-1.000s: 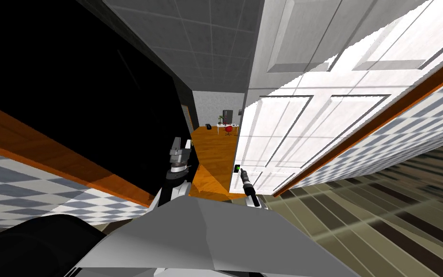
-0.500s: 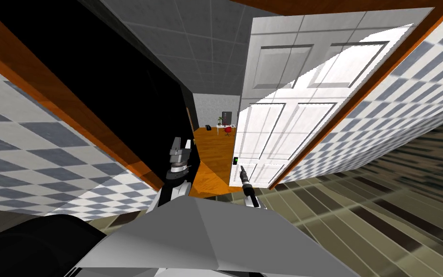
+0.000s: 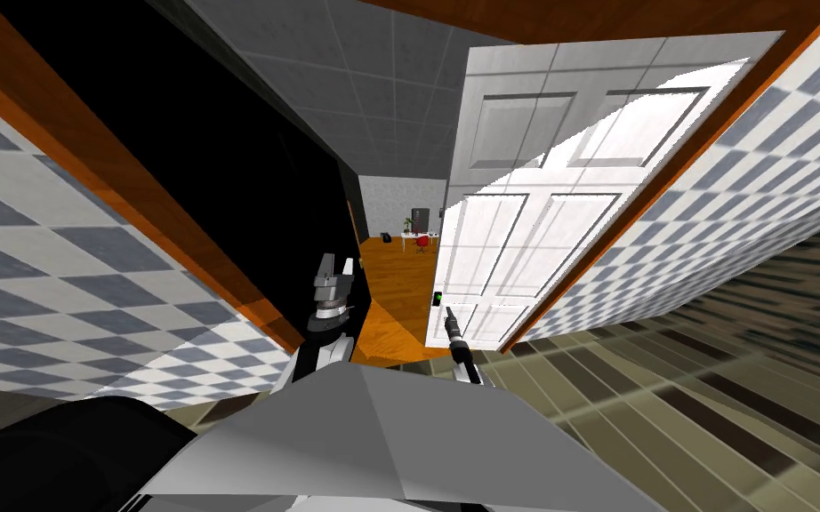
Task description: Push the door open
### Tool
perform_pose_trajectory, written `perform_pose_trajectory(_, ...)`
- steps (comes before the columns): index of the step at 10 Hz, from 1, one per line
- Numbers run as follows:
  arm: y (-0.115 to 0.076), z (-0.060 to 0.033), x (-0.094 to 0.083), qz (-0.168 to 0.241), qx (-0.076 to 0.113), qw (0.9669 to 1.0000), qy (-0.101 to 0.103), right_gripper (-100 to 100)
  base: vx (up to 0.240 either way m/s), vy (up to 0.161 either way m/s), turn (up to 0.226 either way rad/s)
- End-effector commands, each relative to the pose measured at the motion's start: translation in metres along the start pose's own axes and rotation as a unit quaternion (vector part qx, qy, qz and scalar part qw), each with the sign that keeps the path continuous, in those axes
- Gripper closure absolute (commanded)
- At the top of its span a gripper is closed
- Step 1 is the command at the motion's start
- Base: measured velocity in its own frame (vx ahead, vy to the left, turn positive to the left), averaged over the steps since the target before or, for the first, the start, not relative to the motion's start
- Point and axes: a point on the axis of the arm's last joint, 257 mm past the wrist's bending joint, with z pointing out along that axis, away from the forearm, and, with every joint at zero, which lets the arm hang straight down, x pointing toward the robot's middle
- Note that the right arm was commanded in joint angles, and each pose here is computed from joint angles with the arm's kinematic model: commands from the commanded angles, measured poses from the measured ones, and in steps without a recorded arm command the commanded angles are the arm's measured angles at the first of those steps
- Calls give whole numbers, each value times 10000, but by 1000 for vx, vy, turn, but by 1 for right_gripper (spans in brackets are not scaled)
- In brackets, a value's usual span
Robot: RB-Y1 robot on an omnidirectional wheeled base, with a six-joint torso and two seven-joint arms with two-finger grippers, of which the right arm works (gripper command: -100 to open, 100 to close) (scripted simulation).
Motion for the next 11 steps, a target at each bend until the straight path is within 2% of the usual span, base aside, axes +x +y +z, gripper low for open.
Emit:
perform_pose_trajectory(1,2,-12,-34,-27,-13,10000,-19,-100,191,-12,24)
perform_pose_trajectory(8,6,-42,-2,41,-55,9999,-77,-100,179,27,20)
perform_pose_trajectory(9,6,-42,-2,41,-55,9999,-77,100,-17,2,5)
perform_pose_trajectory(11,6,-42,-2,41,-55,9999,-77,100,-21,-2,6)
